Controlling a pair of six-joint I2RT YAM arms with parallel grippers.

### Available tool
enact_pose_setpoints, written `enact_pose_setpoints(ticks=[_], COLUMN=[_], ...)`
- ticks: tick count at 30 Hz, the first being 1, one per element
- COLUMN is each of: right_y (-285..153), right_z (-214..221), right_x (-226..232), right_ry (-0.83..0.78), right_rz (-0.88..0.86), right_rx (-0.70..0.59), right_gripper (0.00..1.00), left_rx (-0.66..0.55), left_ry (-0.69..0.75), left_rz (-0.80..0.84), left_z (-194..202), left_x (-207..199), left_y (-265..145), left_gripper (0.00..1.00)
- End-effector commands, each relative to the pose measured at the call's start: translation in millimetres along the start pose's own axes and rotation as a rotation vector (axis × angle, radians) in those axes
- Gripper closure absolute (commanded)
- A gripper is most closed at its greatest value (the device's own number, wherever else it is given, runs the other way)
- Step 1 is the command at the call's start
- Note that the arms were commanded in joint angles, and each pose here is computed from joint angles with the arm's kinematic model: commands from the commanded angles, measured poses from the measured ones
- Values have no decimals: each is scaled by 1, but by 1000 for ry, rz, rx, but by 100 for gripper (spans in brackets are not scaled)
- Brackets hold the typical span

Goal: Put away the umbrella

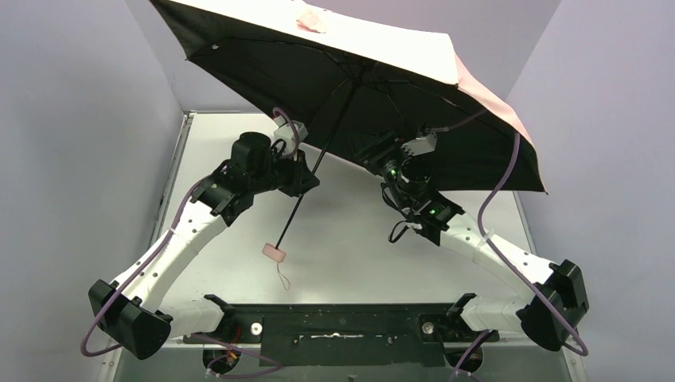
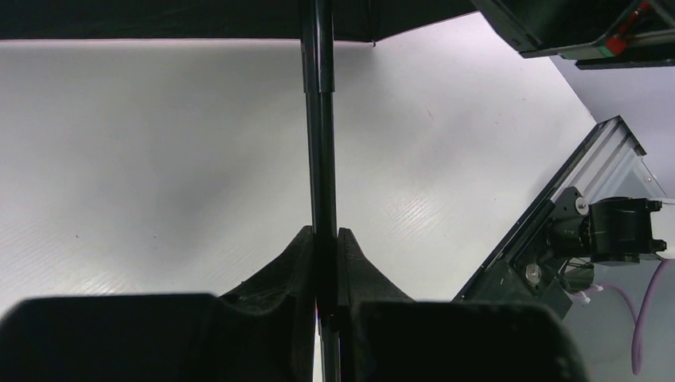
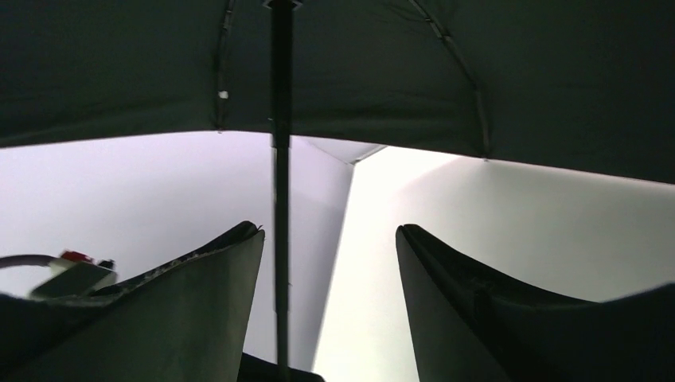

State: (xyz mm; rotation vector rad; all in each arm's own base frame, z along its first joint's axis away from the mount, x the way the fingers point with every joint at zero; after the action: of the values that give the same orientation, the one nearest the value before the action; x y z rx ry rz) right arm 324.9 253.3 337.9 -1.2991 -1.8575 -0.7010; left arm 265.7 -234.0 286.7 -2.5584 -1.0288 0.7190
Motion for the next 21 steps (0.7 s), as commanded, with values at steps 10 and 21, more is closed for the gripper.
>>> enact_pose_setpoints(ticks=[10, 21], right_y=[43, 65], right_z=[-11, -17], right_x=[74, 58], right_ry=[171, -5], right_rz=[-177, -29], right_rx=[-34, -73], right_gripper=[40, 45], left_rx=[-113, -100], left_ry=[98, 105], left_rz=[109, 103], left_z=[-21, -11], left_x=[-16, -11], left_y=[3, 6], left_gripper=[100, 100])
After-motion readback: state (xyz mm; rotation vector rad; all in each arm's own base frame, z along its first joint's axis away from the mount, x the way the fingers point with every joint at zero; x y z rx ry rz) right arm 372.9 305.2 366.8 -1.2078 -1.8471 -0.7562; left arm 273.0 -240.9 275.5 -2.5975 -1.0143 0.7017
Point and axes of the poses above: each gripper's point midway between its finger pads, its own y axis out along the fingers, its own x axis along the line the jaws close on, z = x × y, the point moved 2 cm from there along -y, back along the fingers, and after that the axes turned 1 degree about y, right-handed, at the moved point
